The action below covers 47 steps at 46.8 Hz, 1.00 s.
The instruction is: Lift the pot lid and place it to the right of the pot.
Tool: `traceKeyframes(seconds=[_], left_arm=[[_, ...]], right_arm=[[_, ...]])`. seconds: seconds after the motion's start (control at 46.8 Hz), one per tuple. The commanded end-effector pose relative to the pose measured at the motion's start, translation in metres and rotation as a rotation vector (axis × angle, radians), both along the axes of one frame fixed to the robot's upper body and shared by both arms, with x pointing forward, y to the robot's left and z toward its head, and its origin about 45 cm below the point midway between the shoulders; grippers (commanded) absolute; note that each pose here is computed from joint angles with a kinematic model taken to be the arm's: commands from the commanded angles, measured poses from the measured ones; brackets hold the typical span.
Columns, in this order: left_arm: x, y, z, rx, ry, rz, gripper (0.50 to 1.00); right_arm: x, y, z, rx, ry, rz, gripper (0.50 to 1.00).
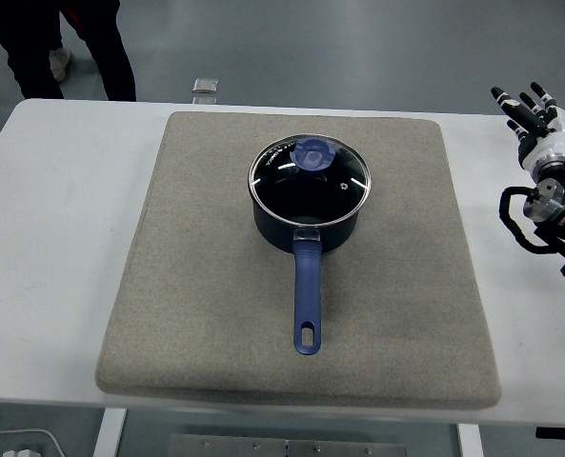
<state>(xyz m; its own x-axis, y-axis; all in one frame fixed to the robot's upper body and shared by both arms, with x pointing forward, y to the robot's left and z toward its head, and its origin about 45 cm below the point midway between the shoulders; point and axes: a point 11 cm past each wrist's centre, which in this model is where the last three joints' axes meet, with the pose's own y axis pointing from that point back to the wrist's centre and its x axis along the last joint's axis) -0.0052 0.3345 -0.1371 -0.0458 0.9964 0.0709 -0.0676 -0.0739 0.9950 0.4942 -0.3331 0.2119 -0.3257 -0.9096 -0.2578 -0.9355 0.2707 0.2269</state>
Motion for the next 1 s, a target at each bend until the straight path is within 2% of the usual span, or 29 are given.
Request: traceKeyframes(seconds=[0.0,0.128,0.427,0.983], left_arm=[[-0.0001,-0.0002,0.0,-0.001,0.001,0.0,1.0],[-0.0002,0.0003,0.0,0.001,0.001,0.0,1.0],[0.0001,0.0003,0.0,0.001,-0.001,0.001,1.0],[0.0,0.0003,0.0,0.001,-0.001,0.0,1.0]], right_arm=[[-0.0015,-0.0113,0.0018,-0.007,-0.003,-0.015,0.917],[-0.0048,-0.0187,-0.0029,-0.026,0.006,-0.025,0.917],[-0.0047,-0.015,-0.0048,-0.022,0.008,-0.018,0.917],[-0.0025,-0.0191,0.0019,-0.062,0.002,-0.003,0.917]])
